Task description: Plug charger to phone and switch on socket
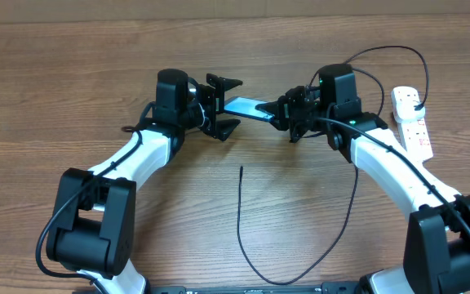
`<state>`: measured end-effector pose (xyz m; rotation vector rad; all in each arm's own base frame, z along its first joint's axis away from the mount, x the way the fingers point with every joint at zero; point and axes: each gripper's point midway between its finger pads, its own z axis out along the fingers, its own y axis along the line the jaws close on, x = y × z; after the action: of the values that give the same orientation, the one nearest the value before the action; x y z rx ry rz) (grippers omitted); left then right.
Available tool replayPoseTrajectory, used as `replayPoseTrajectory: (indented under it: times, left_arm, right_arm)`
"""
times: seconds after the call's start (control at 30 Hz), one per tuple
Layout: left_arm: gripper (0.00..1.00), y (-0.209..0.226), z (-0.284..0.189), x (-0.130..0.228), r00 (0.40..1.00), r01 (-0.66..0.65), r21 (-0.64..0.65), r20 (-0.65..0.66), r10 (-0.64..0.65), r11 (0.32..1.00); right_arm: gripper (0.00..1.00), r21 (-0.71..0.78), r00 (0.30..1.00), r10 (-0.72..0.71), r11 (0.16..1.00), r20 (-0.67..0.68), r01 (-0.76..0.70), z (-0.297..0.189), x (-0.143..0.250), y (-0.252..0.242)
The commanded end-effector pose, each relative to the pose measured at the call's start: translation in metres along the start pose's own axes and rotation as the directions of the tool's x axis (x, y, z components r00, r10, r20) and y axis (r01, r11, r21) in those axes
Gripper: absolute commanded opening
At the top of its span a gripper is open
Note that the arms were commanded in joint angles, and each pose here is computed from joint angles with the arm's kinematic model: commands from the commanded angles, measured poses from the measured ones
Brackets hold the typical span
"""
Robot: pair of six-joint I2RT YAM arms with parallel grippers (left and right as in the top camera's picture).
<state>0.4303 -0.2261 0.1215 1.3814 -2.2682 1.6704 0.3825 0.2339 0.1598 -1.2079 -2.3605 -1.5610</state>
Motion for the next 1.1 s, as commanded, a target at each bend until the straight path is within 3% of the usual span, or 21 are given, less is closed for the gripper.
replayPoseTrajectory:
  times: [0.0, 0.47, 0.67, 1.07]
  left_arm:
    - [0.99, 0.004, 0.003, 0.004, 1.000, 0.006, -0.008, 0.002, -0.006, 1.000]
    - [1.00, 0.004, 0.003, 0.007, 1.000, 0.007, -0.011, -0.016, -0.007, 1.000]
    - [0.78, 0.004, 0.003, 0.008, 1.000, 0.007, -0.012, -0.017, -0.007, 1.000]
    - [0.80, 0.009, 0.010, 0.019, 0.995, 0.096, -0.027, -0.022, -0.097, 0.995]
  right_arm:
    - [0.04, -0.016, 0.999, -0.034, 0.999, -0.008, 0.034, 0.003, 0.010, 0.010]
    - [0.04, 0.000, 1.000, -0.017, 1.000, 0.010, 0.017, 0.004, 0.007, 0.006]
    - [0.04, -0.001, 0.997, -0.018, 1.000, 0.069, 0.018, 0.003, -0.003, 0.006]
    - [0.04, -0.020, 0.997, 0.050, 0.999, 0.066, -0.049, 0.005, -0.001, 0.010]
